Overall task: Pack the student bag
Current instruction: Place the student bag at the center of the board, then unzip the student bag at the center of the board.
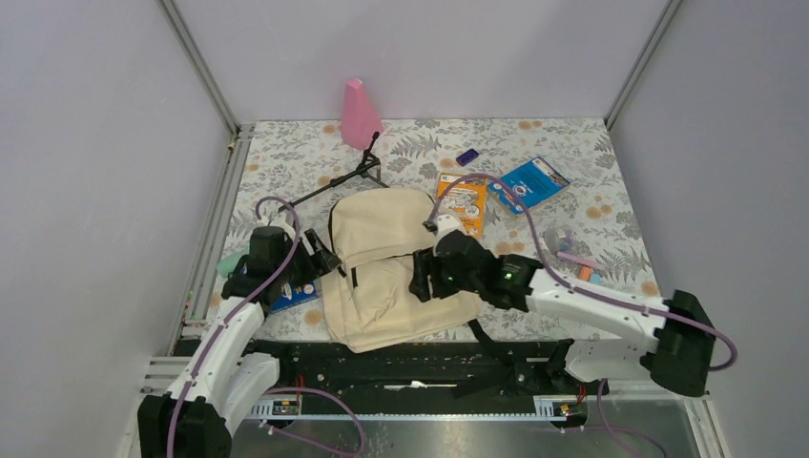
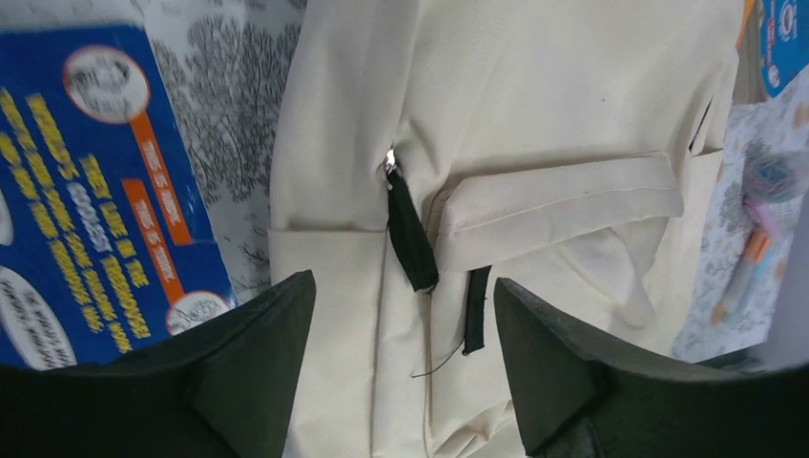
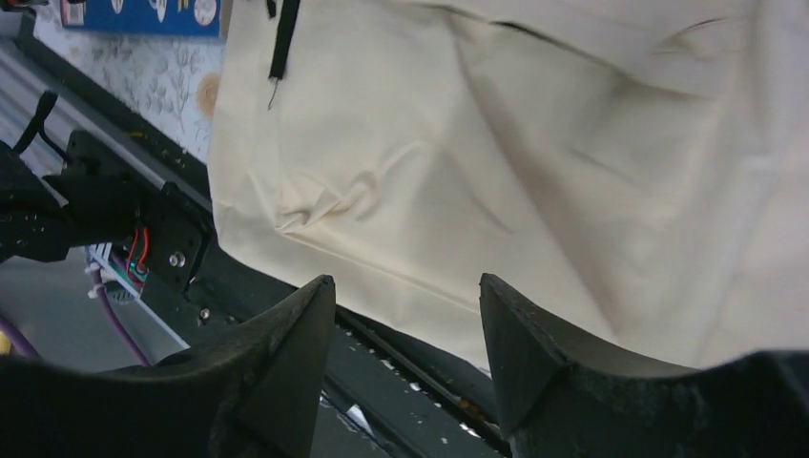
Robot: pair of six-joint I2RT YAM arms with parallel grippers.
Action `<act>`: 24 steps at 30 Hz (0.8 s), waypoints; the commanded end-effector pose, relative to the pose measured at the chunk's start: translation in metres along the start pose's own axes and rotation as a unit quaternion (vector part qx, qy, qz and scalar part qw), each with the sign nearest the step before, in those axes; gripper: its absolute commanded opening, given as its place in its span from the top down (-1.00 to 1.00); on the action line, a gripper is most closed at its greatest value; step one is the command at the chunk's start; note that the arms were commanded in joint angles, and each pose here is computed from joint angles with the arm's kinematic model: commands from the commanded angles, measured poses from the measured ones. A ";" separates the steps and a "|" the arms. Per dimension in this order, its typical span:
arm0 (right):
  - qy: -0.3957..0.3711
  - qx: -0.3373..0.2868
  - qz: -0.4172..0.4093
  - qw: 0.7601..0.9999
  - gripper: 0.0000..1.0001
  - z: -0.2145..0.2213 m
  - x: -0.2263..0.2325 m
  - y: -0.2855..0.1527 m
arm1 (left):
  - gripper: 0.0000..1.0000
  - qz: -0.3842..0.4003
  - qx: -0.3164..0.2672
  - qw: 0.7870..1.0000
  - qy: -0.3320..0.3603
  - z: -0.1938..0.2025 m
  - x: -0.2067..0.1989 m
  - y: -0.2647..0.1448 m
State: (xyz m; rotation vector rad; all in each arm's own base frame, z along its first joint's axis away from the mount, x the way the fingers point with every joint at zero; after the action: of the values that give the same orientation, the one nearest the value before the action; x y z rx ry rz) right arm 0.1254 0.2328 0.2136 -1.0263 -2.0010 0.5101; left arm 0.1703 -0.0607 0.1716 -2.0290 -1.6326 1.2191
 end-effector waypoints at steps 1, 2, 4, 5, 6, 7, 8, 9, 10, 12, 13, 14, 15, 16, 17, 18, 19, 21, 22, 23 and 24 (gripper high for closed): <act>-0.002 -0.008 -0.069 0.998 -0.26 -0.010 0.052 0.016 | -0.36 0.040 -0.056 0.995 -0.077 0.004 -0.004 0.007; -0.009 -0.005 -0.077 0.997 -0.26 -0.009 0.060 0.021 | -0.33 0.044 -0.065 0.994 -0.081 0.003 -0.004 0.007; -0.018 0.007 -0.084 0.996 -0.26 -0.005 0.072 0.032 | -0.30 0.047 -0.080 0.992 -0.084 0.005 -0.003 0.008; -0.021 0.014 -0.085 0.996 -0.26 -0.003 0.077 0.039 | -0.28 0.044 -0.085 0.992 -0.082 0.005 -0.002 0.009; -0.024 0.021 -0.086 0.996 -0.25 -0.002 0.082 0.046 | -0.27 0.037 -0.086 0.992 -0.081 0.004 -0.001 0.010; -0.027 0.027 -0.084 0.996 -0.25 0.000 0.085 0.054 | -0.27 0.033 -0.084 0.993 -0.078 0.004 0.000 0.010; -0.029 0.026 -0.087 0.995 -0.25 0.000 0.090 0.058 | -0.26 0.032 -0.084 0.993 -0.076 0.003 0.000 0.011; -0.030 0.031 -0.085 0.995 -0.25 0.001 0.094 0.067 | -0.26 0.030 -0.083 0.993 -0.076 0.003 0.001 0.013; -0.030 0.031 -0.085 0.995 -0.24 0.001 0.097 0.073 | -0.26 0.029 -0.082 0.993 -0.078 0.003 0.001 0.015; -0.029 0.036 -0.083 0.996 -0.21 0.002 0.103 0.084 | -0.23 0.031 -0.084 0.993 -0.082 0.003 0.002 0.021; -0.028 0.037 -0.081 0.996 -0.19 0.002 0.105 0.089 | -0.18 0.030 -0.081 0.993 -0.085 0.003 0.003 0.024; -0.028 0.037 -0.079 0.996 -0.17 0.003 0.106 0.094 | -0.15 0.030 -0.078 0.993 -0.086 0.003 0.004 0.026; -0.028 0.035 -0.077 0.996 -0.16 0.002 0.108 0.098 | -0.12 0.031 -0.075 0.993 -0.088 0.004 0.004 0.029; -0.030 0.033 -0.073 0.996 -0.16 0.003 0.109 0.103 | -0.11 0.032 -0.074 0.993 -0.090 0.004 0.004 0.031; -0.034 0.032 -0.067 0.997 -0.16 0.004 0.110 0.107 | -0.10 0.033 -0.073 0.993 -0.092 0.004 0.005 0.033; -0.036 0.028 -0.059 0.997 -0.16 0.004 0.109 0.112 | -0.10 0.033 -0.073 0.992 -0.093 0.004 0.005 0.034; -0.038 0.025 -0.051 0.998 -0.15 0.004 0.109 0.116 | -0.09 0.032 -0.072 0.992 -0.094 0.004 0.006 0.036; -0.042 0.021 -0.034 0.998 -0.14 0.005 0.108 0.125 | -0.07 0.030 -0.068 0.993 -0.095 0.004 0.007 0.040; -0.043 0.018 -0.027 0.999 -0.13 0.006 0.108 0.129 | -0.05 0.032 -0.066 0.993 -0.094 0.004 0.007 0.041; -0.046 0.015 -0.019 0.999 -0.13 0.007 0.108 0.133 | -0.03 0.033 -0.063 0.993 -0.095 0.005 0.007 0.043; -0.048 0.012 -0.009 0.999 -0.12 0.008 0.107 0.137 | -0.02 0.031 -0.057 0.993 -0.095 0.006 0.008 0.045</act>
State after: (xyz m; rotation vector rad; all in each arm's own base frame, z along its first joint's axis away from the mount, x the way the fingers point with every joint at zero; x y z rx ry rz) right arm 0.1408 0.3833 0.1655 -0.9004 -2.0425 0.6408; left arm 0.1855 -0.0690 0.1325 -2.0307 -1.7549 1.4353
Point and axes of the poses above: each gripper's point midway between its finger pads, its own y axis out along the fingers, its own x axis along the line the jaws close on, z = x × y, the point moved 10 cm from there along -y, back along the fingers, and after that the axes turned 9 degrees about y, right-handed, at the moved point
